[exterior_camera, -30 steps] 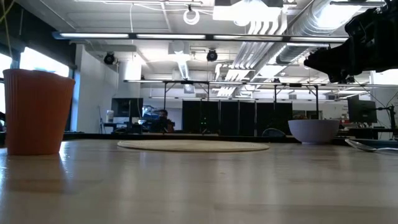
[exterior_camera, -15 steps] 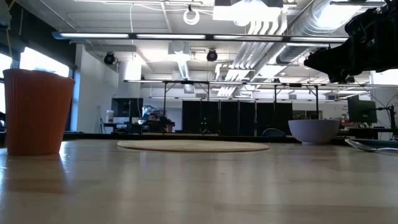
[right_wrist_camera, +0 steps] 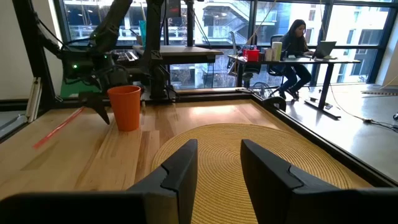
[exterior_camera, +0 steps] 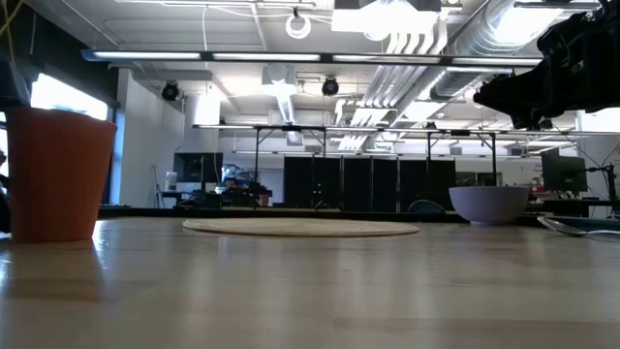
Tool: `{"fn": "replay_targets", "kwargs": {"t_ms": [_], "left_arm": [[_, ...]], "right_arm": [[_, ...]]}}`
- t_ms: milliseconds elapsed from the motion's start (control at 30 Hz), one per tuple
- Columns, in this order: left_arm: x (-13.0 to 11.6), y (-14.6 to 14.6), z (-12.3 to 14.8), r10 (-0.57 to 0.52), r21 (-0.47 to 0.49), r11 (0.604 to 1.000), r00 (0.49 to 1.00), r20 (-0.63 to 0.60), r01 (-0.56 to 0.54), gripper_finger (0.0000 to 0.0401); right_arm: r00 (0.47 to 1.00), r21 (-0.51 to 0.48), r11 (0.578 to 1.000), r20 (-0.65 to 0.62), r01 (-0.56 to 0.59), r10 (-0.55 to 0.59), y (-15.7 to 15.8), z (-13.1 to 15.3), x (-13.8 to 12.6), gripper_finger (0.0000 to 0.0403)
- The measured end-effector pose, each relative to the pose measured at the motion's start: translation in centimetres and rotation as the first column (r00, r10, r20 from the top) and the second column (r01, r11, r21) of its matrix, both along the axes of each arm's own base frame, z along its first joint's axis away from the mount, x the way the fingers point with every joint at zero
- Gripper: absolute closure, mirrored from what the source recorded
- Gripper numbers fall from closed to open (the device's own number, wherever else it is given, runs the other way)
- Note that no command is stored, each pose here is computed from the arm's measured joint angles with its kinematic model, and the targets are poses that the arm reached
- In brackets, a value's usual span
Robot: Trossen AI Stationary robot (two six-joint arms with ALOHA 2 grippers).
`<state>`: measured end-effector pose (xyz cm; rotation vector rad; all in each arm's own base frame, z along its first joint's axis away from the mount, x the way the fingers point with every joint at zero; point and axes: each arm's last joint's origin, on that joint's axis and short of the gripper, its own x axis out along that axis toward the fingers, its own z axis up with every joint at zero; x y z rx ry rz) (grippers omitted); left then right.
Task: Pick & Place Utensil
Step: Put the orange cup on the top right of the table mat
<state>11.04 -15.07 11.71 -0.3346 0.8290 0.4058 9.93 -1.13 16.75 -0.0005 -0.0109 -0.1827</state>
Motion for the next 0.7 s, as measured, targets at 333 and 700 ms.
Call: {"fn": "replay_targets", "kwargs": {"t_ms": [333,700], "left_arm": [[0.0,-0.3,-2.3,-0.045,0.149,0.988,0.99,0.135,0.024,0.0043],[-0.2,-0.6,-3.4,-0.039,0.21,0.978,0.97,0.238,-0.013,0.0043]], "right_arm": [[1.0,0.0,1.0,0.0,0.0,0.0,0.0,0.0,0.0,0.0286],[1.0,0.0,1.0,0.0,0.0,0.0,0.0,0.0,0.0,0.0286]]}}
